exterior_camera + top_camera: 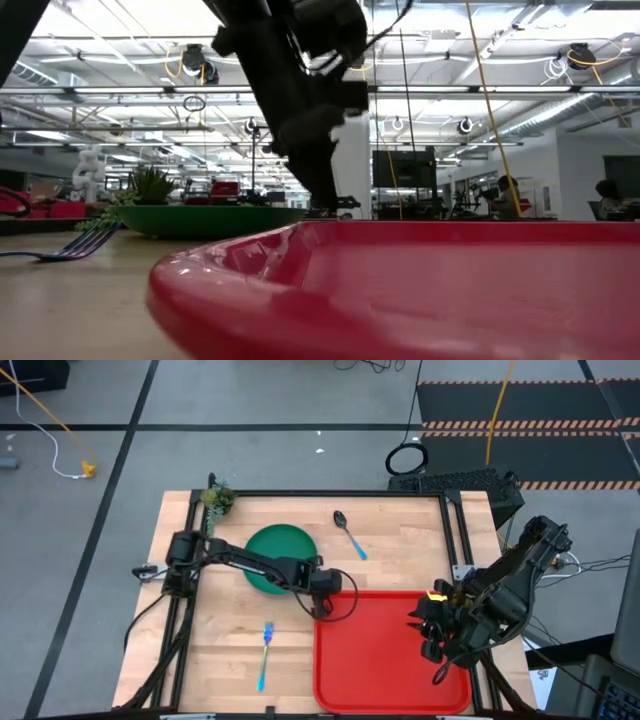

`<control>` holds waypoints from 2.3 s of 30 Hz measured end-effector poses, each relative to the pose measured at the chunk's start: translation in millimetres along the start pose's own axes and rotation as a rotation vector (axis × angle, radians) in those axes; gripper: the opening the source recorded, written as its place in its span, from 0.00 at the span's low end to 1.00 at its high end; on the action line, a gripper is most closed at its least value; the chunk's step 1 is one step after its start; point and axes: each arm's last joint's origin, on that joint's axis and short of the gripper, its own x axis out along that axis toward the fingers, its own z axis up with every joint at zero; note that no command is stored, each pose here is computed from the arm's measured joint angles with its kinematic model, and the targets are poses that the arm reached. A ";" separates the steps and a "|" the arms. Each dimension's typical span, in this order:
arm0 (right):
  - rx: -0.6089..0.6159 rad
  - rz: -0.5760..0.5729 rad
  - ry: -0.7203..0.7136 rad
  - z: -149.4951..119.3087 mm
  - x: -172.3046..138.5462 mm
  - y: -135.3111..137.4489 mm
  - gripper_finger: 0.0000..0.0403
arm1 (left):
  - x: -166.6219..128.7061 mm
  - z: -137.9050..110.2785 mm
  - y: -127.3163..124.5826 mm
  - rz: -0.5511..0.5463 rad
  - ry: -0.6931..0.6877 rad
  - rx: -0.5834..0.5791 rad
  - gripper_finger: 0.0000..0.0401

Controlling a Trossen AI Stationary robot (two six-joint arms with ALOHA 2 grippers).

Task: Pick and place plate/cup/fork/spoon on tray
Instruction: Put the green plate on the red tray to the bottom left of the green cup

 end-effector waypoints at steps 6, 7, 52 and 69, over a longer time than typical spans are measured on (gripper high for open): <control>-0.006 -0.013 -0.056 -5.3 13.0 3.1 0.25 | -38.6 -4.5 4.4 0.058 0.041 -0.044 0.08; -0.017 -0.013 -0.061 -6.7 15.8 3.7 0.25 | -42.8 -7.4 4.7 0.063 0.067 -0.057 0.08; -0.265 0.021 -0.262 18.6 38.9 10.4 0.25 | -6.2 -41.5 -16.1 0.199 0.320 -0.318 0.09; -0.259 0.037 -0.283 20.3 31.1 5.8 0.25 | -94.9 -46.0 -55.4 0.110 0.194 -0.038 0.02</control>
